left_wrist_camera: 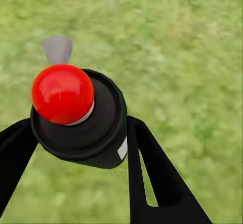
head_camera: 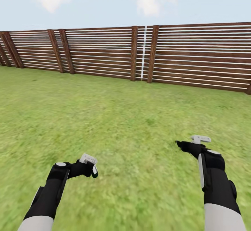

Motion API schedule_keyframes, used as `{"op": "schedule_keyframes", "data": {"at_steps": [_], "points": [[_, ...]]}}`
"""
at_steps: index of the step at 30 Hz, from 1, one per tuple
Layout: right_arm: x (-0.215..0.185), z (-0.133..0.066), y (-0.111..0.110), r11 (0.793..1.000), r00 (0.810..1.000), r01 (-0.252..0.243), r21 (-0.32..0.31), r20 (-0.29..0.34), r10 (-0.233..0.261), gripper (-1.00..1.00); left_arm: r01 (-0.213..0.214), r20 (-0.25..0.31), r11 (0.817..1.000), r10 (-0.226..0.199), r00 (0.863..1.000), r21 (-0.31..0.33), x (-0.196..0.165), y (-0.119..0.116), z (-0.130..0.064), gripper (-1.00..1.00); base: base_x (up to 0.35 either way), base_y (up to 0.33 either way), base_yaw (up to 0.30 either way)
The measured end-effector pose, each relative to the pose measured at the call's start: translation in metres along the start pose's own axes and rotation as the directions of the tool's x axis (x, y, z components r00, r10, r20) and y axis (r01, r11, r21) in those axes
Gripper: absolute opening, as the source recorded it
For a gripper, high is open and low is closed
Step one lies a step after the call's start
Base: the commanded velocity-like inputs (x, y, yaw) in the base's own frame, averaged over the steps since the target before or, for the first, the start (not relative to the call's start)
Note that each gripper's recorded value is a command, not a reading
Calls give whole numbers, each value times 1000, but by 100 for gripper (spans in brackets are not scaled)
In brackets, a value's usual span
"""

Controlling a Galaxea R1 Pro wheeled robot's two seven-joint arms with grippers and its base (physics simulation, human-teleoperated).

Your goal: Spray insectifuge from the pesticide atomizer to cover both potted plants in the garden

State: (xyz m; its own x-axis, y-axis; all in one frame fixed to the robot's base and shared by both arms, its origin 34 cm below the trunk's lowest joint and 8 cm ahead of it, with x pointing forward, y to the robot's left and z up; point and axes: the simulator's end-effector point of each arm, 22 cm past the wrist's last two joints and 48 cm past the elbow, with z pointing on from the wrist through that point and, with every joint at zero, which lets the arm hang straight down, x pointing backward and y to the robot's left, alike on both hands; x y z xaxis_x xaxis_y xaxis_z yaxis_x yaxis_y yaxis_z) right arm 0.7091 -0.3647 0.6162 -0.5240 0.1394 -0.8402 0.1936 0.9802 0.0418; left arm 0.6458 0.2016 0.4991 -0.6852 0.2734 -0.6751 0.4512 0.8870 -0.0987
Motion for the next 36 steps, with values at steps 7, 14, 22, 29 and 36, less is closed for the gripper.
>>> {"op": "schedule_keyframes", "data": {"at_steps": [7, 14, 22, 29, 36], "points": [[32, 5, -58, 961, 997, 24, 276, -77, -3, 100, 1, 1, 1000, -1, 1000, 3, 0, -2, 1, -100, 347, 0, 0], [-4, 2, -75, 899, 989, 25, 437, 120, -86, 100, 1, 3, 1000, -1, 1000, 5, -2, -3, 1, -100, 347, 0, 0], [-46, 1, 7, 956, 960, 84, 280, 233, -152, 100, 1, 3, 1000, -2, 1000, 6, -1, -4, 1, -100, 347, 0, 0], [-62, -2, 75, 994, 957, -39, -106, 281, 68, 100, 2, 3, 1000, -2, 1000, 5, -1, -3, 1, -100, 348, 0, 0], [-69, -5, 58, 986, 954, 19, -163, 297, 30, 100, 3, 3, 1000, -3, 1000, 4, -1, -3, 1, -100, 347, 0, 0]]}}
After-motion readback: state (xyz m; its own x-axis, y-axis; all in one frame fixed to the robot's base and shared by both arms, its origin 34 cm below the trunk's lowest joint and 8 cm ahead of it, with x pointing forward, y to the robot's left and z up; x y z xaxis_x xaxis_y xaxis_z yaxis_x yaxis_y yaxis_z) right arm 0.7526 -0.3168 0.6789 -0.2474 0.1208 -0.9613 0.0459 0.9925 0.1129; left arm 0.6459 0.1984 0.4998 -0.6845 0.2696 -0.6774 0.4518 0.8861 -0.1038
